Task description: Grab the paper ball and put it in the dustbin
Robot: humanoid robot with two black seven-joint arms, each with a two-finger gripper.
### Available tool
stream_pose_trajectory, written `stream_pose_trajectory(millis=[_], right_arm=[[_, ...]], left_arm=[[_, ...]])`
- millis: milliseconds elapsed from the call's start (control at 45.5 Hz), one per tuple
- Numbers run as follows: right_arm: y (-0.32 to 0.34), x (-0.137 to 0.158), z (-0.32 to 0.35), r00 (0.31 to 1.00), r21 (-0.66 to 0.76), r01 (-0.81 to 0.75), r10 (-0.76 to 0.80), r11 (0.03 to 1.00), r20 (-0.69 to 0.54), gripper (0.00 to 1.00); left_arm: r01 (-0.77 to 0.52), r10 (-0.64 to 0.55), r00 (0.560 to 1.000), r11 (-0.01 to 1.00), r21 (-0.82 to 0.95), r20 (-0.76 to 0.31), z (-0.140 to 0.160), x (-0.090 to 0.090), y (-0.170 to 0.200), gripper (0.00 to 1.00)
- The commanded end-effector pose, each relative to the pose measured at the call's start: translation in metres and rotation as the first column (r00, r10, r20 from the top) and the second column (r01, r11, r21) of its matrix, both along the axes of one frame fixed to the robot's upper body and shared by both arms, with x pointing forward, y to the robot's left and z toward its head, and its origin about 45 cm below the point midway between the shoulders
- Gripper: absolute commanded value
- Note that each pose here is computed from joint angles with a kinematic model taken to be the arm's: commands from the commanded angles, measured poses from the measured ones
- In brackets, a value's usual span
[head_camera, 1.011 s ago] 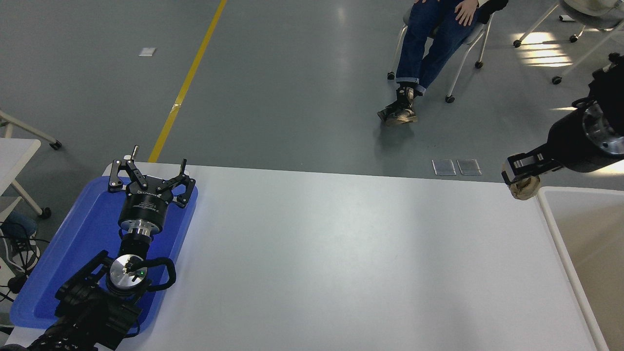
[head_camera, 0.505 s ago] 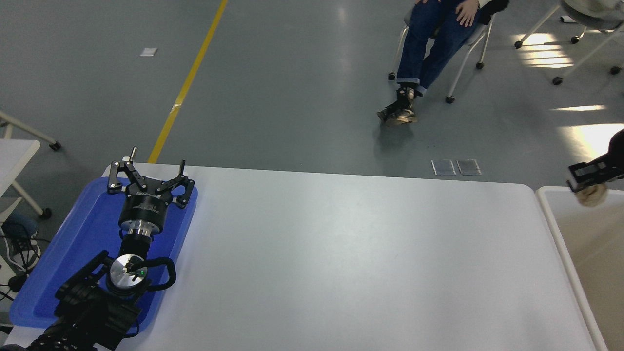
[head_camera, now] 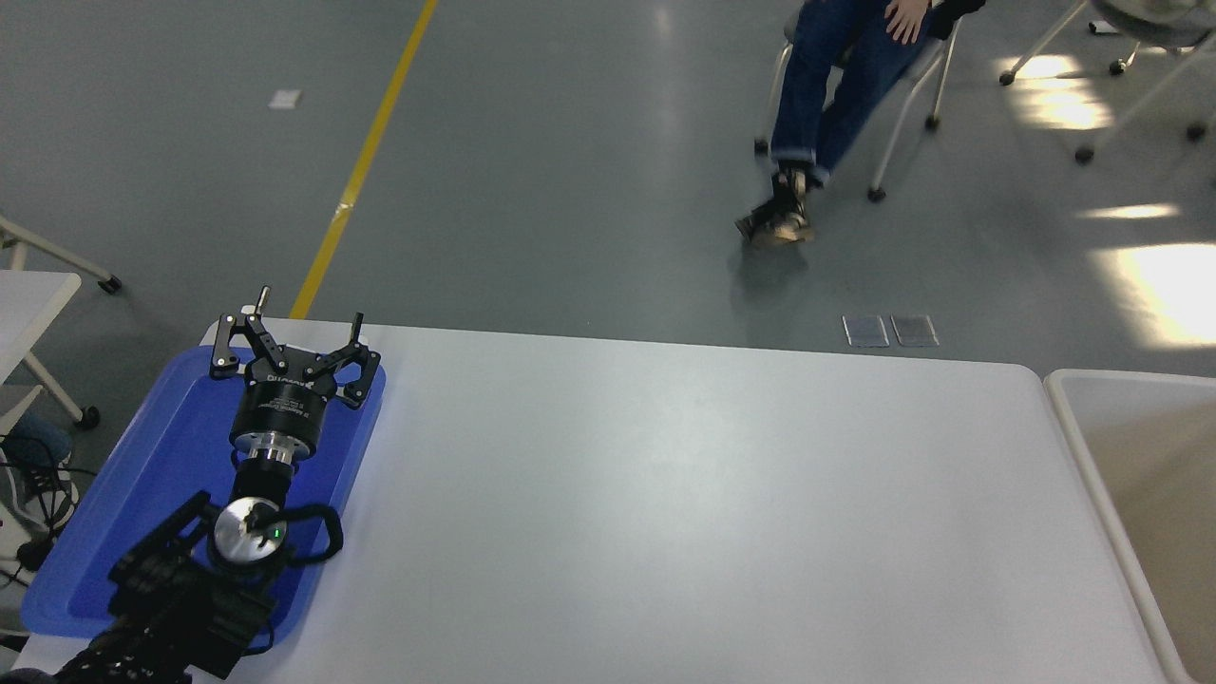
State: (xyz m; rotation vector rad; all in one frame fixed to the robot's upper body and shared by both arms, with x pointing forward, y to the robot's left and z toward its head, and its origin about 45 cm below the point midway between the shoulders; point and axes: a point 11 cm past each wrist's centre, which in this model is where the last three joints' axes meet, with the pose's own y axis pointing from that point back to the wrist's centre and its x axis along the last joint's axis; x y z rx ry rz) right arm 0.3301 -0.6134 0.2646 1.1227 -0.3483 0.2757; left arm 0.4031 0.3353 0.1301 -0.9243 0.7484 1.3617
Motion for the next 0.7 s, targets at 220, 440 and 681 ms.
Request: stream_pose_trajectory(millis=[220, 440, 681], right_arm=[[-0.031, -0.044, -0.090, 0.997, -0.120, -0.069, 0.073, 0.990, 0.027, 0.00], [-0.006, -0.047, -0.142, 0.994, -0.077, -0.060, 0.067, 0.995, 0.088, 0.00], [0.020, -0.050, -0.173, 0.991, -0.041, -0.107, 0.110, 0.993, 0.078, 0.00]], left_arm=[[0.000, 0.000, 1.000, 1.000, 0.000, 0.000, 0.000, 0.000, 0.000, 1.00], [-0.001, 0.001, 1.000, 1.000, 0.000, 0.002, 0.001, 0.000, 0.000, 1.00], [-0.001, 0.001, 1.000, 1.000, 0.000, 0.002, 0.001, 0.000, 0.000, 1.00]])
